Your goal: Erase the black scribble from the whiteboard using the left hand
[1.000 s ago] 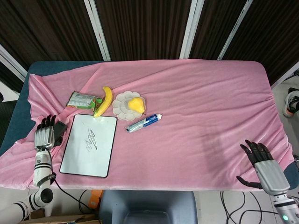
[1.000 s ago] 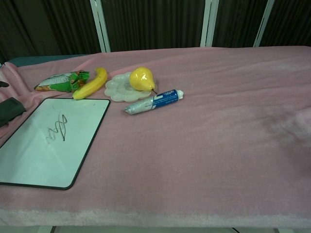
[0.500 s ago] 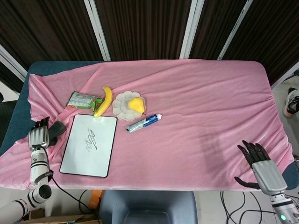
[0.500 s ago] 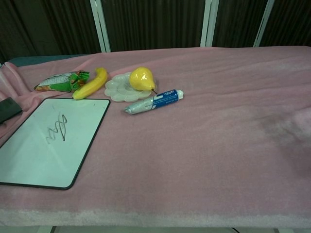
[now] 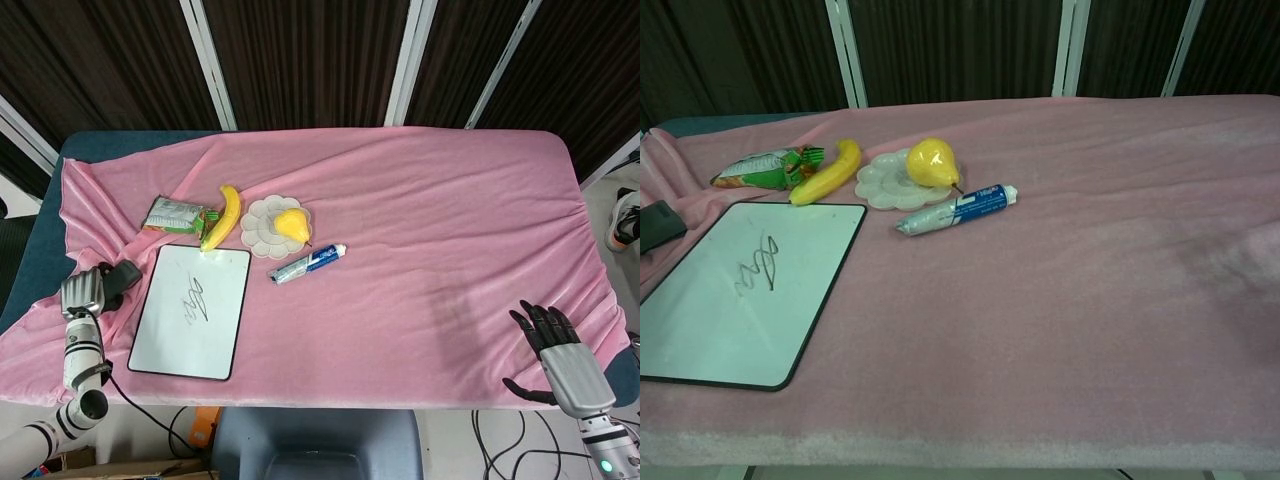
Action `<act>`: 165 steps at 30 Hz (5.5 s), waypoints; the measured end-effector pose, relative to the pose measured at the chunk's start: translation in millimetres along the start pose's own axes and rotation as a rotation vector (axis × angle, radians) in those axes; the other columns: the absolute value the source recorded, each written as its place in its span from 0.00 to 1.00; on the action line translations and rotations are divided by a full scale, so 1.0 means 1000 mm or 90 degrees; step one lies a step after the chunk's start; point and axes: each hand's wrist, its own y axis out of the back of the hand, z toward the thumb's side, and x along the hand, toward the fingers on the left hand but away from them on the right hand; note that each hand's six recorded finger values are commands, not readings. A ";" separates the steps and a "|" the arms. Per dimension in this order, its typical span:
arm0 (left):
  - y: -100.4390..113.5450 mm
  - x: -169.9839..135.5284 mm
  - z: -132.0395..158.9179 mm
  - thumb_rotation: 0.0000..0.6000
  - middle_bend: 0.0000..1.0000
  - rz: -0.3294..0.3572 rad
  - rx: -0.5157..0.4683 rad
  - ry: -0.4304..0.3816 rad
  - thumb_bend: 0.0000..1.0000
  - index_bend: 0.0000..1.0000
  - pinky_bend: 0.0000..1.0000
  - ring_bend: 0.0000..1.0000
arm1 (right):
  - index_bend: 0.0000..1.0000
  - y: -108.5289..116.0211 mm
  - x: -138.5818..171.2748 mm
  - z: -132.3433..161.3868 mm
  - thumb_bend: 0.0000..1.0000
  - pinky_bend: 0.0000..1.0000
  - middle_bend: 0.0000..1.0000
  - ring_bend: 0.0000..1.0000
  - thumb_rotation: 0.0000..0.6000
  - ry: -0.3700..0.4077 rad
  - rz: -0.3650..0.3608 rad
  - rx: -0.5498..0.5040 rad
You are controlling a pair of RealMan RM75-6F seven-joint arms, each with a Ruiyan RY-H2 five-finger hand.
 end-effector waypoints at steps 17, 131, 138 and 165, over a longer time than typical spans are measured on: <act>0.018 -0.047 0.033 1.00 0.73 0.060 -0.104 -0.123 0.69 0.66 0.48 0.61 | 0.00 -0.004 -0.001 0.002 0.34 0.03 0.00 0.00 1.00 0.002 0.010 0.010; 0.021 -0.126 0.127 1.00 0.76 -0.082 0.014 -0.244 0.69 0.68 0.38 0.59 | 0.00 -0.009 -0.002 0.005 0.34 0.03 0.00 0.00 1.00 0.004 0.030 0.019; 0.049 -0.080 0.093 1.00 0.62 -0.015 -0.013 -0.163 0.62 0.63 0.31 0.49 | 0.00 -0.008 -0.001 0.004 0.34 0.03 0.00 0.00 1.00 0.007 0.029 0.016; 0.020 0.009 0.009 1.00 0.00 -0.074 -0.017 -0.005 0.32 0.00 0.21 0.00 | 0.00 -0.010 -0.002 0.005 0.34 0.03 0.00 0.00 1.00 0.006 0.033 0.021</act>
